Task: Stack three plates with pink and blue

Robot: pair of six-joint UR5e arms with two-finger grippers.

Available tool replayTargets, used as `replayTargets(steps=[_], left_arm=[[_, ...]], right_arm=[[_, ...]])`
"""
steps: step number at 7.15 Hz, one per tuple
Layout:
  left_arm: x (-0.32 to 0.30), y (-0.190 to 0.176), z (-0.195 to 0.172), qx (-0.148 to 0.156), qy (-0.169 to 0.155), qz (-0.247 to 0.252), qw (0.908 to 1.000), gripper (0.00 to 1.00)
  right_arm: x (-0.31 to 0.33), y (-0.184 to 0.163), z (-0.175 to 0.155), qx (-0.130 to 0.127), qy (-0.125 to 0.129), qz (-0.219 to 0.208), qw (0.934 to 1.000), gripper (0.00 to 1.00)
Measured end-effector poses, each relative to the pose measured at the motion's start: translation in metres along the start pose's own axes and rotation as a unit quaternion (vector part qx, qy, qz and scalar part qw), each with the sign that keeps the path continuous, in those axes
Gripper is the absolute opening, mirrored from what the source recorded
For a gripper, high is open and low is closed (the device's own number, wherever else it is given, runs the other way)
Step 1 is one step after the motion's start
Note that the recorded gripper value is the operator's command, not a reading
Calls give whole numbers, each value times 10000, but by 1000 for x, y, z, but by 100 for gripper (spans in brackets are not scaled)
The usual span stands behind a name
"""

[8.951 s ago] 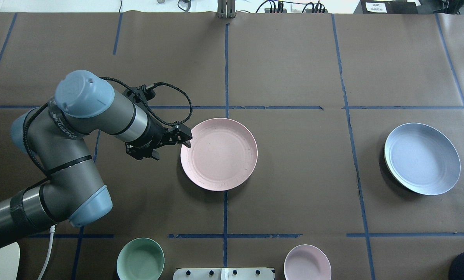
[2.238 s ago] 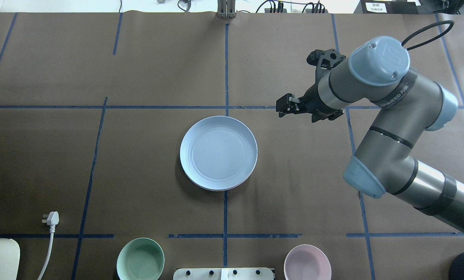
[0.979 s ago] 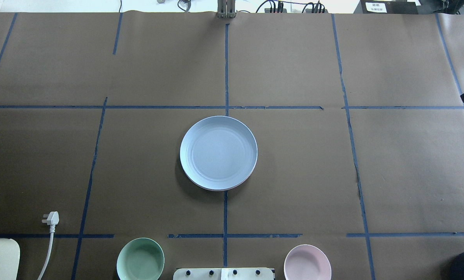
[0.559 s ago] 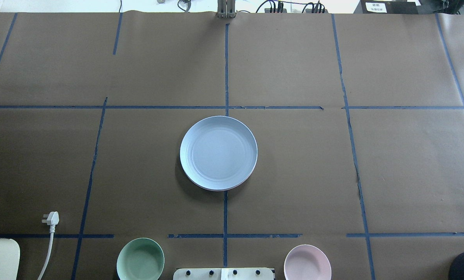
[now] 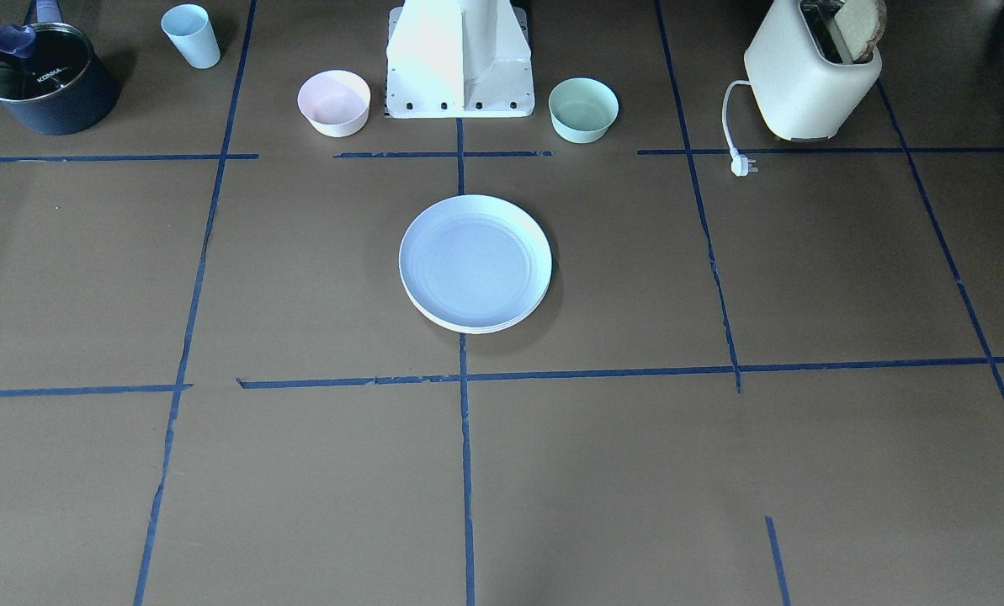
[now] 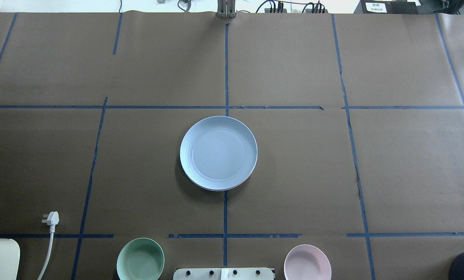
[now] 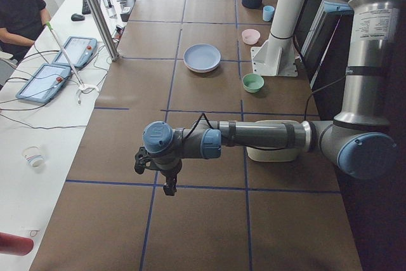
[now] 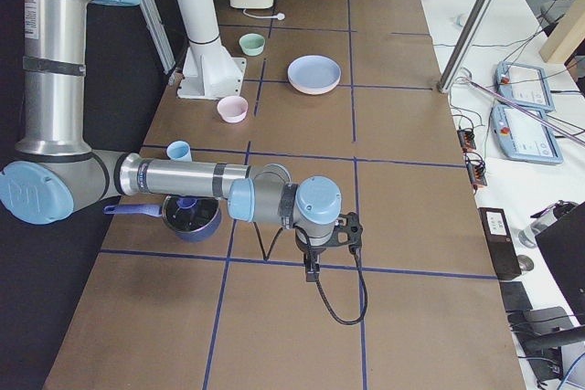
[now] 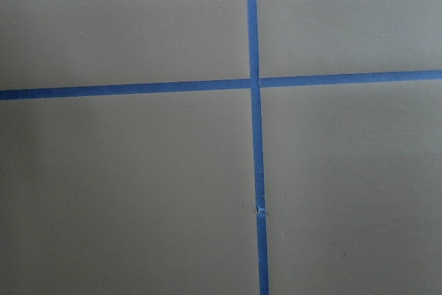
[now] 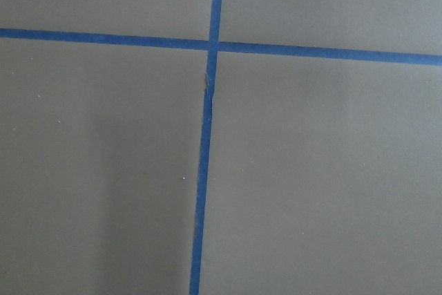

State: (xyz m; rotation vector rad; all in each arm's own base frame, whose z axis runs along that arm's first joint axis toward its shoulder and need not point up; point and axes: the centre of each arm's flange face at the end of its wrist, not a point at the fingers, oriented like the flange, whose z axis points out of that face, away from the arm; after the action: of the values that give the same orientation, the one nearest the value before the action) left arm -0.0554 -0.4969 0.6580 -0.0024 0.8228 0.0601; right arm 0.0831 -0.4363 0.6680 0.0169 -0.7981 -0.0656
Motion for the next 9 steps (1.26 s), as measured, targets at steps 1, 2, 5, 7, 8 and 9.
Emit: replayTargets(steps=[1, 2, 5, 7, 8, 9], left_arm=[[0, 0, 0, -1, -4, -1, 10000, 100], [-1, 0, 1, -5, -5, -4, 10000, 100], [-8, 8, 7, -52, -4, -17, 10000, 100], [-17, 13, 1, 10, 0, -29, 10000, 100], [-20, 14, -3, 47, 0, -55, 10000, 100], [-22, 15, -4, 61, 0, -68, 10000, 100]], right_arm=[[3, 3, 3, -30, 2, 32, 10000, 100], [5, 5, 3, -33, 2, 64, 10000, 100], [6, 4, 0, 5, 1, 150, 9999, 100], [5, 3, -1, 18, 0, 150, 9999, 100], [5, 3, -2, 20, 0, 149, 9999, 100], [5, 2, -2, 21, 0, 148, 9999, 100]])
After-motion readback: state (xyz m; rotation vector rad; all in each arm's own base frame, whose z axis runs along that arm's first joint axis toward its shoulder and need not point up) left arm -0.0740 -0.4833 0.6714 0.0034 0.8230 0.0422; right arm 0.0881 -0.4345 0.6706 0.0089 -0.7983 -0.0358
